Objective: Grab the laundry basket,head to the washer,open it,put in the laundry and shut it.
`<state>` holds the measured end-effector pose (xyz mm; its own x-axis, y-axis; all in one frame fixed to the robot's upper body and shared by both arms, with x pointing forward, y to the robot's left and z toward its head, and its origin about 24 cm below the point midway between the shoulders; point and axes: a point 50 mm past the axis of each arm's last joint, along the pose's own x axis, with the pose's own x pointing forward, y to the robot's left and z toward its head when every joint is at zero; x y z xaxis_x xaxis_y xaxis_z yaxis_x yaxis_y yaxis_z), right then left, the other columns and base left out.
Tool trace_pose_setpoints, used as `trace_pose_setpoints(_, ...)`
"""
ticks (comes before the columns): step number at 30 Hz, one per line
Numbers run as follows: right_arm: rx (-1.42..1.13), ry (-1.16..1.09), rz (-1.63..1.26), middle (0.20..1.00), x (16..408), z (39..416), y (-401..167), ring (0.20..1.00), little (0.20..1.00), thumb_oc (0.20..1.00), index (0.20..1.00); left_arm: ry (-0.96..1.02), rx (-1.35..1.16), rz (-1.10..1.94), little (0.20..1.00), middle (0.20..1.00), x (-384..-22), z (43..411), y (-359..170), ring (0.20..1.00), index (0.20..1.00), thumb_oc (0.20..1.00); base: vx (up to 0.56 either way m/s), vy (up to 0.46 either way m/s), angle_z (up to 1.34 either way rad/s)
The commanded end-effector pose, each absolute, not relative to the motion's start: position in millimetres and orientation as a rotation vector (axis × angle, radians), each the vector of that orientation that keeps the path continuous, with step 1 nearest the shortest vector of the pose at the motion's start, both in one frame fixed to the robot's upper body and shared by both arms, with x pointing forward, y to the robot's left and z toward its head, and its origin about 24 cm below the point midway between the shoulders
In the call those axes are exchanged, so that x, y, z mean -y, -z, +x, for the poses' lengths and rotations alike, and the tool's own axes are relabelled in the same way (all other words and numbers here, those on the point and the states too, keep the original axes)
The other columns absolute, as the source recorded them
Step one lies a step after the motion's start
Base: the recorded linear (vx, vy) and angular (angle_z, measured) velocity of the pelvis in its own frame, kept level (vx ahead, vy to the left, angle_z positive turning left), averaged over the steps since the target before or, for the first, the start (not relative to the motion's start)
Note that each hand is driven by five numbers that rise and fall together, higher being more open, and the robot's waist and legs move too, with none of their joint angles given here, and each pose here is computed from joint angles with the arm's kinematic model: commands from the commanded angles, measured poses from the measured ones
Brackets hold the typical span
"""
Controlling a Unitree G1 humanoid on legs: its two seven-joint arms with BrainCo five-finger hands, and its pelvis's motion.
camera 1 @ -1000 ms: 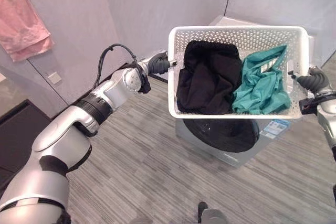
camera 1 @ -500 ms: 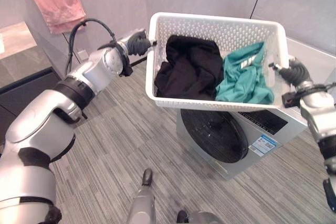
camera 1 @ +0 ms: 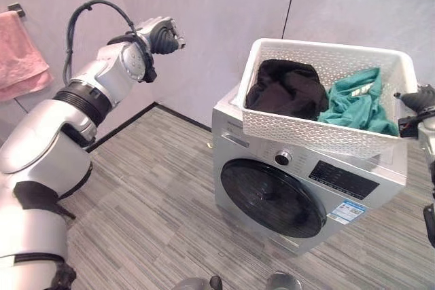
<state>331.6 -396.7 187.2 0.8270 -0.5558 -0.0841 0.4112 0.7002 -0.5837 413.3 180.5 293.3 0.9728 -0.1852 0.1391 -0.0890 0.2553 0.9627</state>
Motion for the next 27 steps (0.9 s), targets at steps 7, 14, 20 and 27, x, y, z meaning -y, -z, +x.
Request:
trace_pose_setpoints(7,-0.338,0.541,-0.699,0.200,418,302,-164,0.200,0.200,0.200,0.200,0.015,0.324,1.176,0.200,0.200,-183,411,-304,0.200,0.200,0.200,0.05,-0.103,-0.26)
trace_pose_setpoints(14,-0.459,0.647,-0.592,1.000,449,261,-131,1.000,1.000,1.000,1.000,0.056,0.348,1.072,0.407,0.407,-171,411,-295,0.407,0.407,0.407,0.01,-0.048,0.16)
trace_pose_setpoints(20,-0.617,0.828,-0.546,1.000,488,200,-112,1.000,1.000,1.000,1.000,0.039,0.407,1.072,0.768,0.768,-165,410,-309,0.768,0.768,0.768,0.03,-0.023,0.22)
trace_pose_setpoints(27,-0.568,0.880,-0.475,1.000,489,196,-107,1.000,1.000,1.000,1.000,0.014,0.440,1.058,0.693,0.693,-173,406,-312,0.693,0.693,0.693,0.03,0.003,0.09)
